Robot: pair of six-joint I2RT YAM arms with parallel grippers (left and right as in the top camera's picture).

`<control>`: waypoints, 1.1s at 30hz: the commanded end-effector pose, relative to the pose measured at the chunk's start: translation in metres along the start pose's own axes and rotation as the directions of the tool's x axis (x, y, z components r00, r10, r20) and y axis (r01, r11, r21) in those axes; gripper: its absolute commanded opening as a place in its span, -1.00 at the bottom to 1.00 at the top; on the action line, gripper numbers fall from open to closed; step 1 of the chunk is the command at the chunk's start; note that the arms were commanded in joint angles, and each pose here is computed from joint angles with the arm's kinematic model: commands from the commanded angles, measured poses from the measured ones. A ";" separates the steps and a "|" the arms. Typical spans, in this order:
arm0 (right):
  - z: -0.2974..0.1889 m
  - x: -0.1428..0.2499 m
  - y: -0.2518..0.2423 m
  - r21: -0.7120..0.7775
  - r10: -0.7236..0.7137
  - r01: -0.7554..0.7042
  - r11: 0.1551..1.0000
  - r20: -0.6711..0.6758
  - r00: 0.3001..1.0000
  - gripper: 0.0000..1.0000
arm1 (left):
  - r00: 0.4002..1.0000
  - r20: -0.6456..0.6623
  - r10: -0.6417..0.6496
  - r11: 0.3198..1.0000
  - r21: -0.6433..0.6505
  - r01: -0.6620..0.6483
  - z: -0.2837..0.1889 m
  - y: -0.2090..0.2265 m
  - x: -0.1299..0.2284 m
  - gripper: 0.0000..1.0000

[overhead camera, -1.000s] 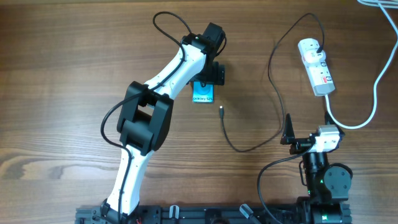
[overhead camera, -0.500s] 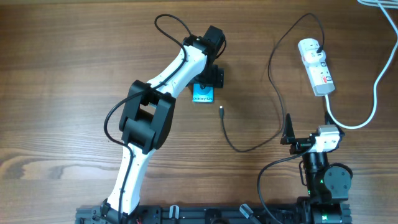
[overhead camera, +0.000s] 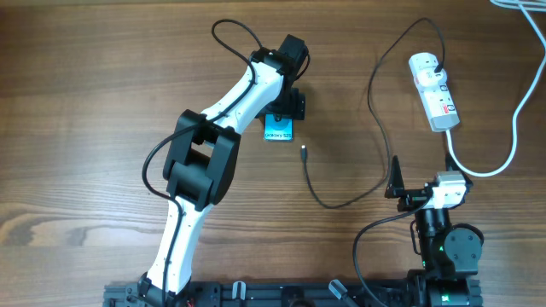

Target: Plug charger to phone and switch on socket

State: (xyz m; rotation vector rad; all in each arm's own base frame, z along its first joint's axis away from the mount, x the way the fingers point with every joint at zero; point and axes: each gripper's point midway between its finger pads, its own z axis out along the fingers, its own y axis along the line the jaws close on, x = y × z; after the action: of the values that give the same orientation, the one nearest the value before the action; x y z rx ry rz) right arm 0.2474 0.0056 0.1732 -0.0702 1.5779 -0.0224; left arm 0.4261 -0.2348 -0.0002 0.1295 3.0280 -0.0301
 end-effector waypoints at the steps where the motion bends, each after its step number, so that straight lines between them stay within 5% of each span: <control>1: 0.000 -0.001 0.001 -0.002 -0.017 0.017 1.000 0.004 1.000 0.99 | 0.998 -0.059 0.009 1.000 0.029 -0.007 0.021 -0.006 0.011 0.77; 33: 0.000 -0.001 0.001 -0.003 -0.017 0.017 1.000 0.004 1.000 0.99 | 0.998 -0.052 -0.018 0.999 0.031 0.019 0.021 -0.006 0.009 0.47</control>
State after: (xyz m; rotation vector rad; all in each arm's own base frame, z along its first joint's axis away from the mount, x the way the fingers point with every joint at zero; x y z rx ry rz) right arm 0.2474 0.0056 0.1732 -0.0702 1.5779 -0.0224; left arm 0.4275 -0.2363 0.0000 0.1230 3.0226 -0.0406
